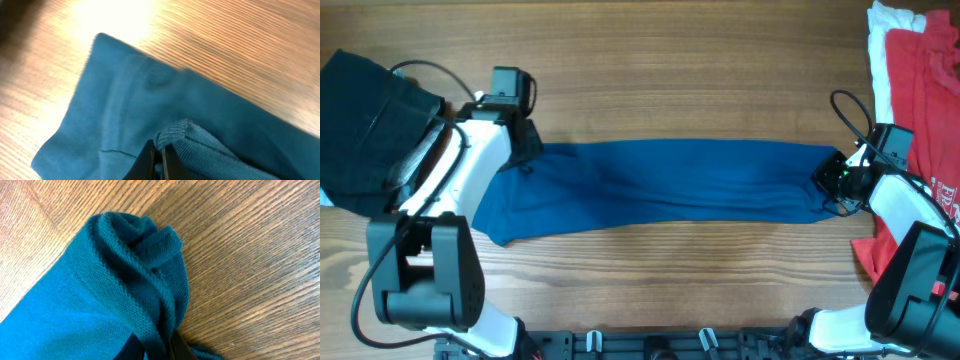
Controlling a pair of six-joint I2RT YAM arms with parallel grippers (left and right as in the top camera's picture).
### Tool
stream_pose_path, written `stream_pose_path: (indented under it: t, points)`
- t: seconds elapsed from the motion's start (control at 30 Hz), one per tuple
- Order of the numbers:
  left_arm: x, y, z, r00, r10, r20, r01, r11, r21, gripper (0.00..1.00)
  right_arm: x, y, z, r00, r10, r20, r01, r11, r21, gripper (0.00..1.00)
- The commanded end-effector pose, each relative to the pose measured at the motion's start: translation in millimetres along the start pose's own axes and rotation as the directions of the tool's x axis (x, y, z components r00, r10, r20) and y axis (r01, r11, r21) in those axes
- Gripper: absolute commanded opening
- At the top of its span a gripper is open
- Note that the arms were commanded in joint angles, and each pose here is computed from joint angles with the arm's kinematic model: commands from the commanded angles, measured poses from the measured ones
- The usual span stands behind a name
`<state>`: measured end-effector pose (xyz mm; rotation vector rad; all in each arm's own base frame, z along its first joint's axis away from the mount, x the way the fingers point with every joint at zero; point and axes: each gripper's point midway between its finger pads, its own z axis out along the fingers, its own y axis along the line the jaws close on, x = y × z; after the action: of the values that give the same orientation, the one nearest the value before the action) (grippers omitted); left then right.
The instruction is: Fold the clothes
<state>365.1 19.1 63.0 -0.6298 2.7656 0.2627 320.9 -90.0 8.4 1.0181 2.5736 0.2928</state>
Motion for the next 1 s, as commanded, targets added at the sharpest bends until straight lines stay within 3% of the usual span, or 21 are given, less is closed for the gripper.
stream_pose_path:
  t: [0.0,0.03,0.1,0.17,0.3,0.47,0.7,0.83,0.97]
  points:
    - [-3.3,10.8,2.9,0.995,-0.103,0.0,0.103,0.995,-0.009,0.29,-8.8,-3.4,-0.6,1.0,-0.017,0.019,0.017,1.0,0.025,0.09]
    - [-1.8,9.0,3.5,0.995,-0.096,-0.009,0.096,0.995,-0.001,0.46,-8.8,-3.4,-0.6,1.0,-0.017,0.02,0.017,1.0,0.025,0.09]
    - [0.9,5.0,3.5,0.996,-0.089,-0.025,0.09,0.996,0.02,0.55,-8.6,-3.5,-0.6,1.0,-0.017,0.019,0.016,1.0,0.025,0.09]
    - [2.9,5.4,3.3,0.996,-0.087,-0.033,0.088,0.996,0.019,0.56,-8.5,-3.6,-0.6,1.0,-0.017,0.018,0.016,1.0,0.026,0.09]
    - [12.2,8.0,-2.9,0.995,-0.077,-0.069,0.078,0.997,0.02,0.47,-8.5,-3.5,-0.6,1.0,-0.017,0.018,0.016,1.0,0.025,0.09]
    - [42.1,-13.6,-14.2,0.974,-0.055,-0.222,0.091,0.983,0.157,0.32,-5.8,-4.7,-0.6,1.0,-0.015,0.007,0.015,0.999,0.03,0.04]
    - [71.6,-19.9,-22.8,0.952,0.013,-0.305,0.033,0.989,0.144,0.33,-10.6,-1.5,-1.3,0.99,-0.137,0.02,0.137,0.99,0.015,0.04]
    - [88.0,-9.4,-27.4,0.929,0.01,-0.37,0.029,0.995,0.099,0.31,-37.1,-3.7,-22.7,0.986,-0.157,0.061,0.156,0.987,0.026,0.04]
    - [93.0,4.9,-28.3,0.913,-0.036,-0.406,0.062,0.997,0.051,0.31,-66.7,-14.9,-64.1,0.974,-0.191,0.123,0.167,0.97,0.178,0.04]
